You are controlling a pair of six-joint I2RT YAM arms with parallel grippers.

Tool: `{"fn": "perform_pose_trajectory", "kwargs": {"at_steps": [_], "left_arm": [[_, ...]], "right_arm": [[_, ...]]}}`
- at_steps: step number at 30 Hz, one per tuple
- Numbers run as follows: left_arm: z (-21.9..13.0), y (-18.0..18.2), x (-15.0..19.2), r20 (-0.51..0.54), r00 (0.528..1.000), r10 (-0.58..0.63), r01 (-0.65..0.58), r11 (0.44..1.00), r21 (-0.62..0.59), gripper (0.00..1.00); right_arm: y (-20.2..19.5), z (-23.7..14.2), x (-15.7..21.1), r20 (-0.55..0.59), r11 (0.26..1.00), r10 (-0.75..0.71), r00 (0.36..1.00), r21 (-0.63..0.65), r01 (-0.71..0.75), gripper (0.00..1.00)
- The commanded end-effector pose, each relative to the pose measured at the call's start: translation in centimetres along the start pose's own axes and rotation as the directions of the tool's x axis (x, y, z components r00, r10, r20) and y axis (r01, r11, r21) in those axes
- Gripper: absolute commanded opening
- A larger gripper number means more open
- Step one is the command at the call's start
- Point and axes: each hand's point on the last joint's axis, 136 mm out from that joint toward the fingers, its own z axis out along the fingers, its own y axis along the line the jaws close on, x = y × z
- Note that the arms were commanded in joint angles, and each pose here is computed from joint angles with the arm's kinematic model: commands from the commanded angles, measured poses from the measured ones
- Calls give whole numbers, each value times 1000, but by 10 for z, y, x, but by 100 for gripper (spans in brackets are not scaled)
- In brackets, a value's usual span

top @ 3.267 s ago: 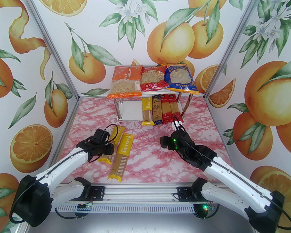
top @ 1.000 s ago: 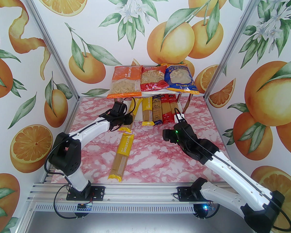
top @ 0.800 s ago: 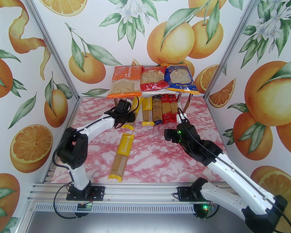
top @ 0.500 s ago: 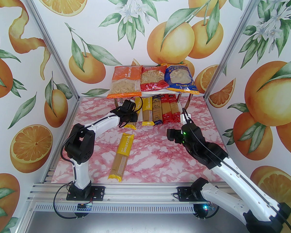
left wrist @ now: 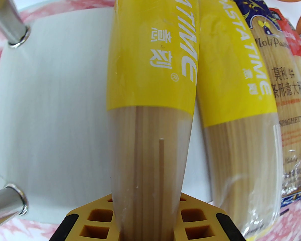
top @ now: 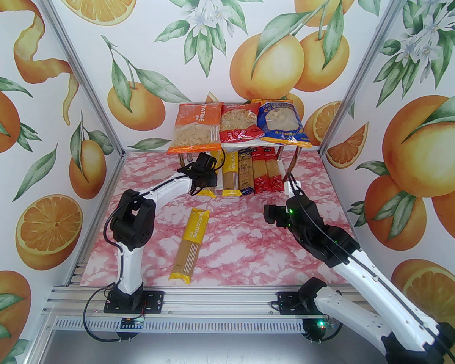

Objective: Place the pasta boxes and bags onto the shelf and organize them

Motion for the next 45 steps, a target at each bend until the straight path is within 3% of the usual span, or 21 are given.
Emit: {"fn": "perform_pose_trajectory", "kwargs": {"at_steps": [1, 3, 11, 17, 26, 33, 40, 45], "left_arm": [[-13, -32, -36, 106, 994, -16, 7, 997, 78, 0], [-11, -37, -33, 93, 996, -12, 3, 996, 90, 1], [-4, -45, -17, 36, 999, -4, 0, 993, 120, 39], [-7, -49, -17, 37, 999, -13, 8, 989, 147, 54], [-17, -46, -24, 71, 997, 37, -46, 991, 126, 69], [-47, -34, -42, 198, 975, 96, -114, 991, 77, 80], [-65, -31, -45, 226, 964, 138, -157, 985, 68, 81], [-81, -29, -11, 176, 969, 172, -192, 976, 105, 78]], "right_arm": [[-6, -3, 6, -10, 1000, -12, 1000, 10, 12, 89], [-6, -4, 6, -8, 1000, -10, 1000, 10, 10, 89], [-7, -5, 6, -5, 1000, -5, 1000, 9, 5, 89], [-6, -5, 6, -2, 1000, 2, 1000, 7, -2, 89], [-7, -5, 7, -4, 1000, 9, 1000, 8, -9, 90], [-6, -4, 7, -4, 1000, 16, 1000, 5, -16, 90], [-2, -1, 6, -10, 1000, 24, 1000, -7, -24, 89], [-2, -2, 5, -12, 1000, 26, 1000, -6, -26, 90]]}}
